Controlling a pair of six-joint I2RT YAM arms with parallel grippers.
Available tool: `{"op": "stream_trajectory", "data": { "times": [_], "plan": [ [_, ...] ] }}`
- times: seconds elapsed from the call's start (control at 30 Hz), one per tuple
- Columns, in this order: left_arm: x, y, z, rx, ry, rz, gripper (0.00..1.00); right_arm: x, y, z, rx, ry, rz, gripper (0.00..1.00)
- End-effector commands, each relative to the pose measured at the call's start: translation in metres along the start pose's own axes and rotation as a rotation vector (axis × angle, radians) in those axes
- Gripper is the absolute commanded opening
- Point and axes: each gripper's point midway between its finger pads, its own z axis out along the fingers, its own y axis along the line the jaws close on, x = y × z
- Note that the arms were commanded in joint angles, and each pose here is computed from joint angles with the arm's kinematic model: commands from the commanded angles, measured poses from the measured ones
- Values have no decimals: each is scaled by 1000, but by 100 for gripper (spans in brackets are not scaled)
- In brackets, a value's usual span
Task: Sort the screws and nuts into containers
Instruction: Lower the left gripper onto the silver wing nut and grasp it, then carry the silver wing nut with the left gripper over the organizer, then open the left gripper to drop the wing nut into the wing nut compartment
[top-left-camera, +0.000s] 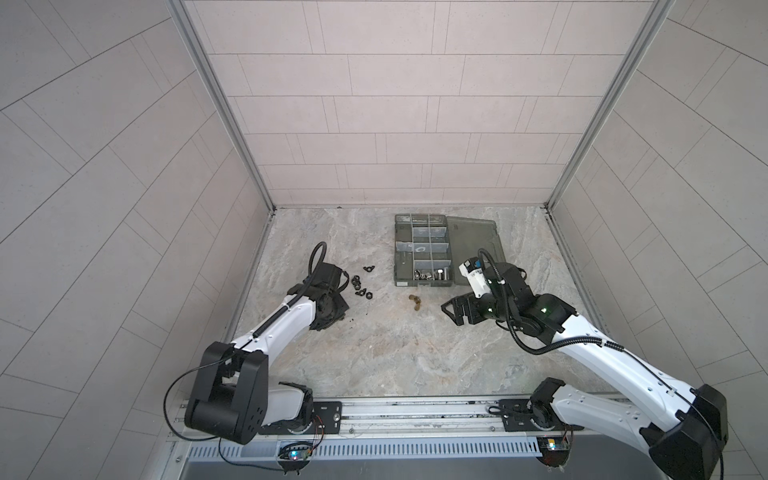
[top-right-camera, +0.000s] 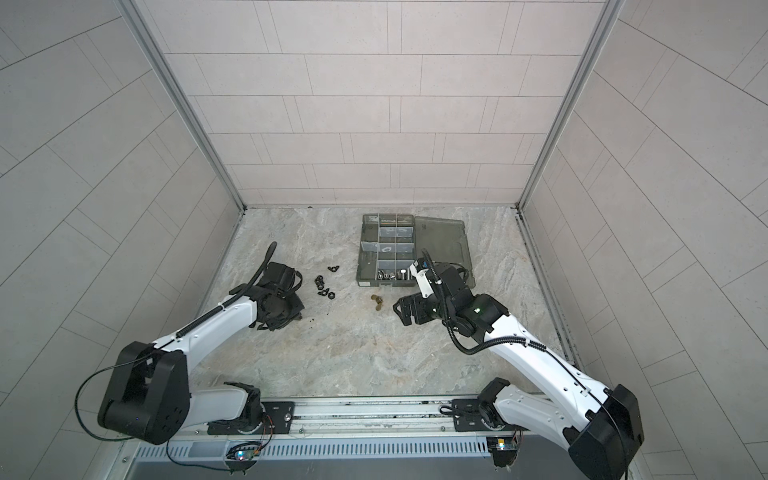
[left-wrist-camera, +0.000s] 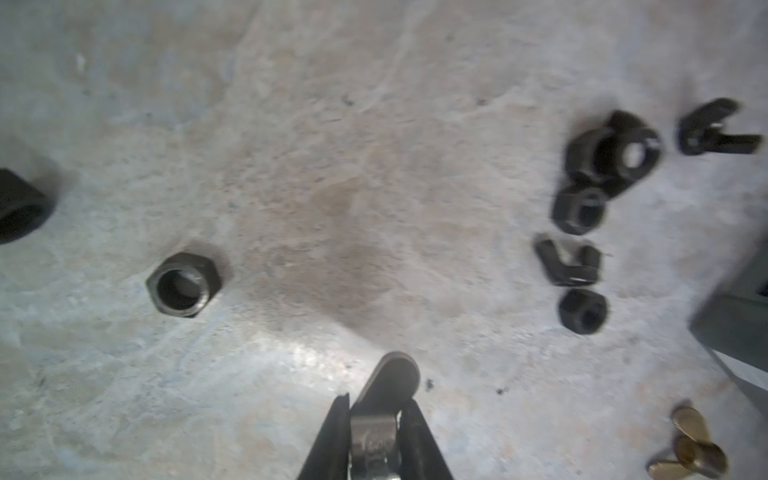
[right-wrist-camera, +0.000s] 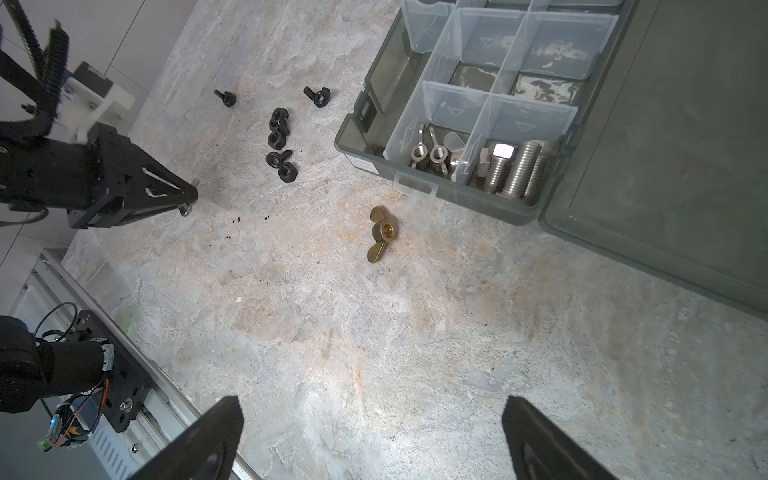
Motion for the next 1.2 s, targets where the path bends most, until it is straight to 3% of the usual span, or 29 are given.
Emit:
{"op": "stream_trajectory", "data": {
  "times": [0.0,0.37,0.6,0.8,1.17],
  "plan": [
    [-4,-26,-9,-1,-12,66,20,2,-6,-5,18,-12,15,99],
    [-11,-167,-20,131,-22,248,21,7,-24,-16,61,-22,51,99],
    [-3,-242,-4,180,19,338,21,11,-39,-23,97,-20,73,99],
    [11,-275,14,209,61,369,21,9,-51,-27,125,-23,106,99],
    [37,-299,45,237,129,384,21,-3,-63,-22,161,-11,131,99]
  ]
}}
